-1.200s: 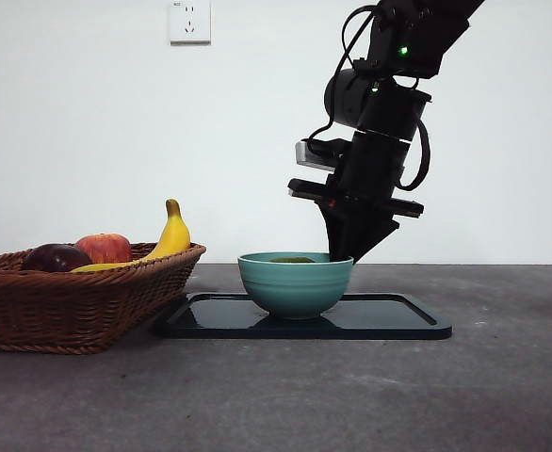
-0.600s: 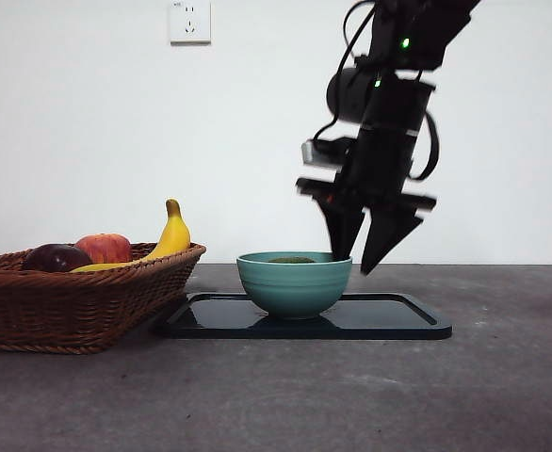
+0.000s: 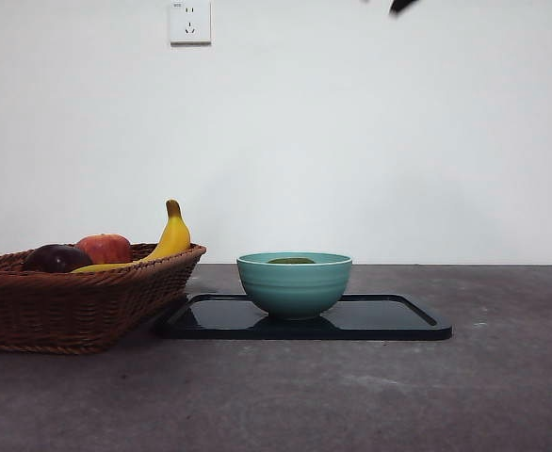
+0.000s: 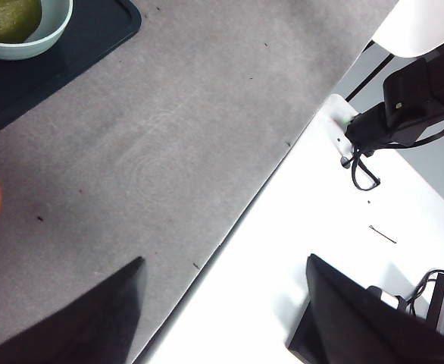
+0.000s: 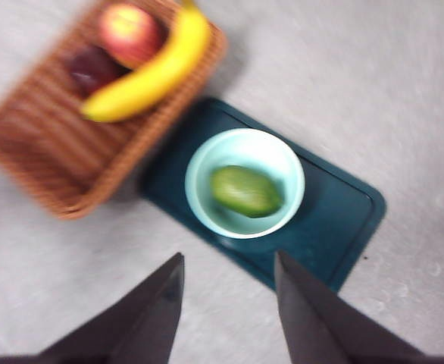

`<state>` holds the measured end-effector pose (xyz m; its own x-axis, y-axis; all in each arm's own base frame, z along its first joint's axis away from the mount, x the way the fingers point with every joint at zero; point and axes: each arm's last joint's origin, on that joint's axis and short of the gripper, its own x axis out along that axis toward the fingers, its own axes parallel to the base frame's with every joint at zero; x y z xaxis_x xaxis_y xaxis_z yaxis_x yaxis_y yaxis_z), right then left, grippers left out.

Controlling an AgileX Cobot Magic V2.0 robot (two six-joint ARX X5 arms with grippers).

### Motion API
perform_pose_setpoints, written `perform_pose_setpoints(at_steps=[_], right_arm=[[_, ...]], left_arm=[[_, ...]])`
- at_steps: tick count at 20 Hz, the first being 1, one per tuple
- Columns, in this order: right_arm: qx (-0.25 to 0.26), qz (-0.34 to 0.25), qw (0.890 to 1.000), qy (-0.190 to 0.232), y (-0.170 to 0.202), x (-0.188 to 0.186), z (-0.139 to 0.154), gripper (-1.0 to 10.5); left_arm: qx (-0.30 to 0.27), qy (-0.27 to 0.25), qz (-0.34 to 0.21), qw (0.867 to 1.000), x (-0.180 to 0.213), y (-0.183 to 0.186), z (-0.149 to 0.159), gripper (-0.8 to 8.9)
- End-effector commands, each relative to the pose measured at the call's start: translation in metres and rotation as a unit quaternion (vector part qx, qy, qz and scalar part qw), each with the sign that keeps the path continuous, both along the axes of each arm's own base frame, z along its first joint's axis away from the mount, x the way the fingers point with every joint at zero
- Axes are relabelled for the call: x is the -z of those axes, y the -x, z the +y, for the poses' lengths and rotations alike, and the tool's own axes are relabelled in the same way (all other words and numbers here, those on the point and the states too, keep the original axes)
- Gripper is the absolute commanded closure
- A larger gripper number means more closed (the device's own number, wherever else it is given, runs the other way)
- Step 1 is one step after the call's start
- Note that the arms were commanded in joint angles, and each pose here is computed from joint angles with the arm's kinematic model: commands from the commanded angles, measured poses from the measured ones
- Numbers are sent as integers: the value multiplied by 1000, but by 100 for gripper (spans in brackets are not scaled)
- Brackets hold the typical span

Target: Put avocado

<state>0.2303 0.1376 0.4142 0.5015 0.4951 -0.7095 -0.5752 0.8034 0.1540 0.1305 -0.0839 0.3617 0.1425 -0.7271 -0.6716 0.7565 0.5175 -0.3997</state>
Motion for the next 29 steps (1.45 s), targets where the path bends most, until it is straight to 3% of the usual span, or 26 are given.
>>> perform_pose_setpoints(at_steps=[1, 5, 11, 20, 21, 22, 23, 24, 29], right_arm=[[-21, -6, 1000, -3, 28, 0, -5, 755], [-49, -9, 999, -12, 83, 24, -24, 755], [-74, 17, 997, -33, 135, 73, -52, 755], [-81, -4, 995, -59, 152, 72, -65, 756], [-83, -3, 995, -60, 152, 72, -64, 759], [-86, -1, 994, -63, 152, 72, -64, 831], [-89, 0, 994, -65, 152, 72, -64, 938], [-90, -2, 994, -64, 152, 72, -64, 939], [-90, -4, 994, -64, 152, 72, -64, 940]], left_arm=[[10, 5, -16, 1000, -5, -1, -1, 472], [10, 5, -16, 1000, -5, -1, -1, 472], [10, 5, -16, 1000, -5, -1, -1, 472], [10, 5, -16, 1000, -5, -1, -1, 477], [10, 5, -16, 1000, -5, -1, -1, 502], [10, 5, -16, 1000, -5, -1, -1, 573], [10, 5, -16, 1000, -5, -1, -1, 675], [11, 5, -16, 1000, -5, -1, -1, 787], [10, 7, -18, 1000, -5, -1, -2, 804]])
